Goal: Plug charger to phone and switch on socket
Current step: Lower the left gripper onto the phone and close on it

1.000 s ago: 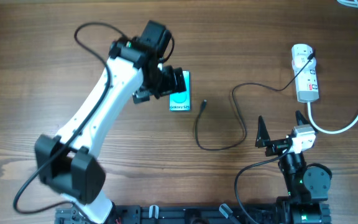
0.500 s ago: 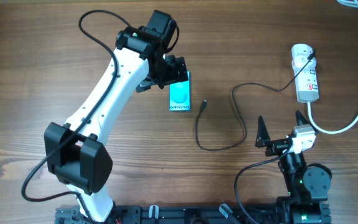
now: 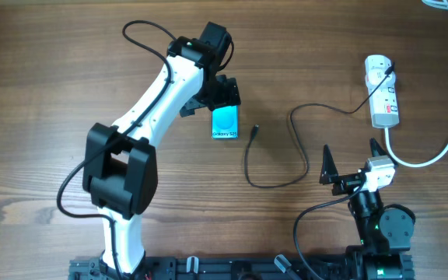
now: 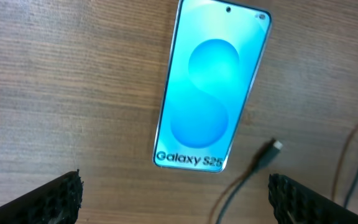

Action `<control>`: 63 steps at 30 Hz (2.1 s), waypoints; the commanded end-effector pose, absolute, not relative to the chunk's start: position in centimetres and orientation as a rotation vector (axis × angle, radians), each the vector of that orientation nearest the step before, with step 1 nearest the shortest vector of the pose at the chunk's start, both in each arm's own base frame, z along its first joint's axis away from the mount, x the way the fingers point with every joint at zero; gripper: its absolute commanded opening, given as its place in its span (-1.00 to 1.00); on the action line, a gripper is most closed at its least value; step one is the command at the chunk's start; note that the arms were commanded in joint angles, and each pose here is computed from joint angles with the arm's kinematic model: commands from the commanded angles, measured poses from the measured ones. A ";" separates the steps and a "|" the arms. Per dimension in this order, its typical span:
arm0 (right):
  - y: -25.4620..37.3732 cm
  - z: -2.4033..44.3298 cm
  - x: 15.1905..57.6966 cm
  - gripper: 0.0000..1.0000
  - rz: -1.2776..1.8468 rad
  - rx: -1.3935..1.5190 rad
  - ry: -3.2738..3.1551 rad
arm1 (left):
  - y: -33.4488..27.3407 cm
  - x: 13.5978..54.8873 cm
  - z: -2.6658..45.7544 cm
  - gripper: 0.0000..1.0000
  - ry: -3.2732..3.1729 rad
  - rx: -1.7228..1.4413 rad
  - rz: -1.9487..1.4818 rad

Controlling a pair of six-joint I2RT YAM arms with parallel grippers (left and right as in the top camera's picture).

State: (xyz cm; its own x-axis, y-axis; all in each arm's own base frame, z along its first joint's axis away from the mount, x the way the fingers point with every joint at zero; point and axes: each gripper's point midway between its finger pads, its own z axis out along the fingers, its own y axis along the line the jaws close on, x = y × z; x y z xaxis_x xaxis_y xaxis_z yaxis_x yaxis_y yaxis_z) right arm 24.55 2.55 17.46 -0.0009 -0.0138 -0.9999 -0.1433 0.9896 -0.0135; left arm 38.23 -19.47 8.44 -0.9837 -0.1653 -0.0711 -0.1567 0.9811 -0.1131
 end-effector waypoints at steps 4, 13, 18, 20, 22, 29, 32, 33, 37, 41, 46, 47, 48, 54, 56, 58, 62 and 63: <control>2.4 17.7 24.5 0.99 0.086 -0.128 1.558 | -20.5 39.1 5.8 1.00 3.023 -0.202 -0.039; 2.4 17.7 24.5 1.00 0.086 -0.128 1.558 | -21.7 40.4 3.7 1.00 3.002 -0.022 -0.056; 2.5 17.7 24.5 1.00 0.087 -0.128 1.558 | -22.1 40.8 3.5 1.00 2.985 -0.010 -0.070; 2.4 17.7 24.5 1.00 0.086 -0.128 1.558 | -22.1 41.0 3.5 1.00 2.981 -0.010 -0.072; 2.4 17.7 24.5 0.99 0.086 -0.128 1.558 | -22.1 40.9 3.2 1.00 2.986 -0.010 -0.069; 2.4 17.7 24.5 1.00 0.086 -0.128 1.558 | -22.0 40.6 0.4 1.00 3.033 0.028 -0.029; 2.5 17.7 24.5 1.00 0.087 -0.128 1.558 | -22.2 40.7 0.1 1.00 3.028 0.030 -0.033; 2.5 17.7 24.5 0.99 0.087 -0.128 1.558 | -22.3 40.8 0.1 1.00 3.024 0.031 -0.037; 2.4 17.7 24.5 1.00 0.086 -0.128 1.558 | -22.6 40.8 0.1 1.00 3.025 0.035 -0.053; 2.4 17.7 24.5 1.00 0.086 -0.128 1.558 | -23.2 40.7 0.1 1.00 3.033 0.029 -0.102; 2.4 17.7 24.5 1.00 0.086 -0.128 1.558 | -23.1 40.6 0.1 1.00 3.035 0.020 -0.100; 2.4 17.7 24.5 0.99 0.086 -0.128 1.558 | -23.1 40.6 0.0 1.00 3.036 0.020 -0.100; 2.4 17.7 24.5 1.00 0.086 -0.128 1.558 | -23.1 40.5 -0.1 1.00 3.039 0.020 -0.097; 2.5 17.7 24.5 1.00 0.087 -0.128 1.558 | -22.5 39.6 -1.1 1.00 3.067 0.020 -0.066; 2.4 17.7 24.5 0.99 0.086 -0.128 1.559 | -22.4 39.6 -1.2 1.00 3.068 0.020 -0.066; 2.4 17.7 24.5 0.99 0.087 -0.128 1.559 | -22.5 39.6 -1.2 1.00 3.065 0.020 -0.069; 2.4 17.7 24.5 1.00 0.087 -0.128 1.559 | -22.6 39.9 -1.2 1.00 3.055 0.021 -0.077; 2.5 17.7 24.5 0.99 0.087 -0.128 1.559 | -22.6 39.9 -1.2 1.00 3.056 0.021 -0.077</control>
State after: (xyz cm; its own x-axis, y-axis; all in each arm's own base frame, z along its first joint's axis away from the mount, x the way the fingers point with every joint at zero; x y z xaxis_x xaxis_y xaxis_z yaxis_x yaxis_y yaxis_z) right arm 24.55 2.55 17.46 -0.0009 -0.0138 -0.9999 -0.1437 0.9895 -0.0135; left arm 40.75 -22.51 0.11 -0.9931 -0.0009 -0.1174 0.0049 0.9988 -0.0489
